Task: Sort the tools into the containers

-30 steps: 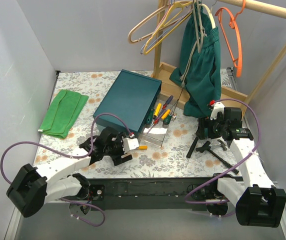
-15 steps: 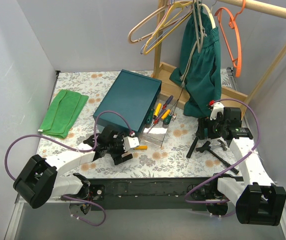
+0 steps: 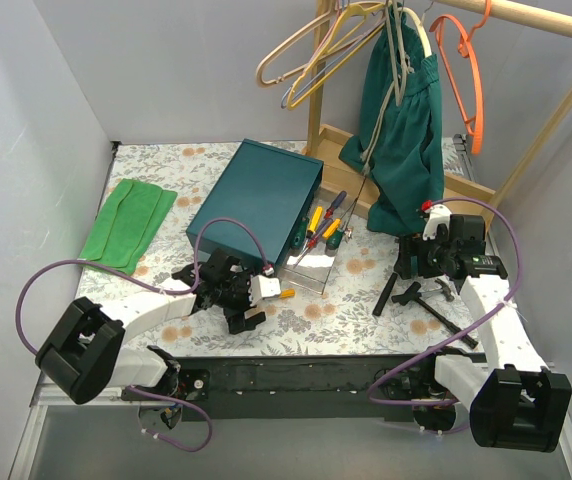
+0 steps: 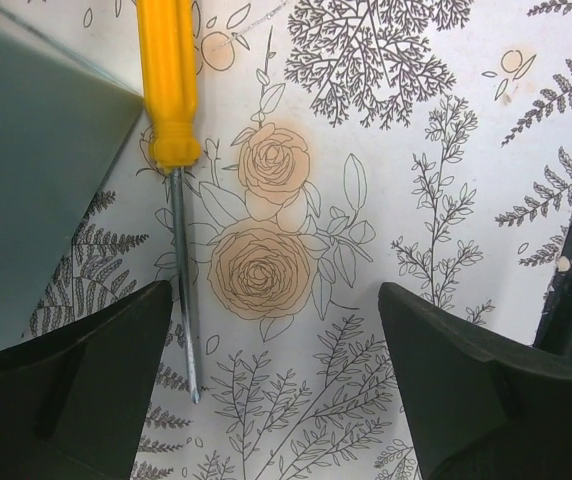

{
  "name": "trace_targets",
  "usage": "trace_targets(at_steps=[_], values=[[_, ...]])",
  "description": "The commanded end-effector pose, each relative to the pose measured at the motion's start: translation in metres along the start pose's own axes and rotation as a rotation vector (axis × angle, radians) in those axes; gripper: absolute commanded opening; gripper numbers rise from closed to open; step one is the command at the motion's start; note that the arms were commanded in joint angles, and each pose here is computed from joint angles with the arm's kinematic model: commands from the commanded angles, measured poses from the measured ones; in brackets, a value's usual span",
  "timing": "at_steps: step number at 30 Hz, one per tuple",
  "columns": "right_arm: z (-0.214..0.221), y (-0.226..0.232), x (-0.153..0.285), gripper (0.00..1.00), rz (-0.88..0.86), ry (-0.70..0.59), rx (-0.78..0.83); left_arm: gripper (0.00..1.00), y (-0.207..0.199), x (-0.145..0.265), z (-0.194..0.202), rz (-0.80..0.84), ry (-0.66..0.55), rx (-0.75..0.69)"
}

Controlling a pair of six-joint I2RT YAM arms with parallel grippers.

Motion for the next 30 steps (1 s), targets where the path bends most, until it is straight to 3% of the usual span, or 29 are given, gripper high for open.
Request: trace_targets(at_steps=[1, 4, 13, 14, 16, 17, 19, 25, 30], values=[[-0.008, -0.003, 0.003, 0.88, 0.013, -0.025, 0.019, 0.83, -0.001, -0.004, 0.001, 0.039, -0.015, -0.032], [-0.008, -0.004, 0.002, 0.88, 0.013, -0.024, 0.016, 0.76, -0.009, 0.0, 0.007, 0.056, -0.007, -0.048], [-0.014, -0.004, 0.001, 0.88, 0.006, -0.03, 0.007, 0.39, -0.003, -0.005, 0.037, -0.038, 0.115, 0.034], [-0.015, -0.004, 0.001, 0.88, 0.003, -0.03, 0.007, 0.29, -0.003, -0.006, 0.04, -0.041, 0.123, 0.036], [-0.015, -0.003, 0.001, 0.88, 0.001, -0.028, 0.006, 0.23, -0.006, -0.007, 0.049, -0.038, 0.153, 0.045], [-0.016, -0.004, 0.001, 0.88, 0.001, -0.029, 0.005, 0.12, -0.008, -0.007, 0.05, -0.033, 0.155, 0.043], [-0.016, -0.004, 0.001, 0.89, 0.001, -0.028, 0.005, 0.0, -0.013, -0.004, 0.051, -0.015, 0.149, 0.028], [-0.019, -0.003, 0.002, 0.88, -0.003, -0.035, 0.001, 0.0, -0.032, 0.013, 0.032, 0.099, 0.059, -0.065], [-0.027, -0.002, 0.004, 0.88, -0.005, -0.041, 0.005, 0.0, -0.037, 0.046, -0.018, 0.111, -0.119, -0.18]])
Point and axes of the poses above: each gripper's point midway between its finger pads, its own x axis back along the fingers, its own y axis along the line the jaws close on, z = x × y, the point moved 3 cm from there along x, back along the fingers, and after that the axes turned 2 degrees about -x, right-handed, at the moved point
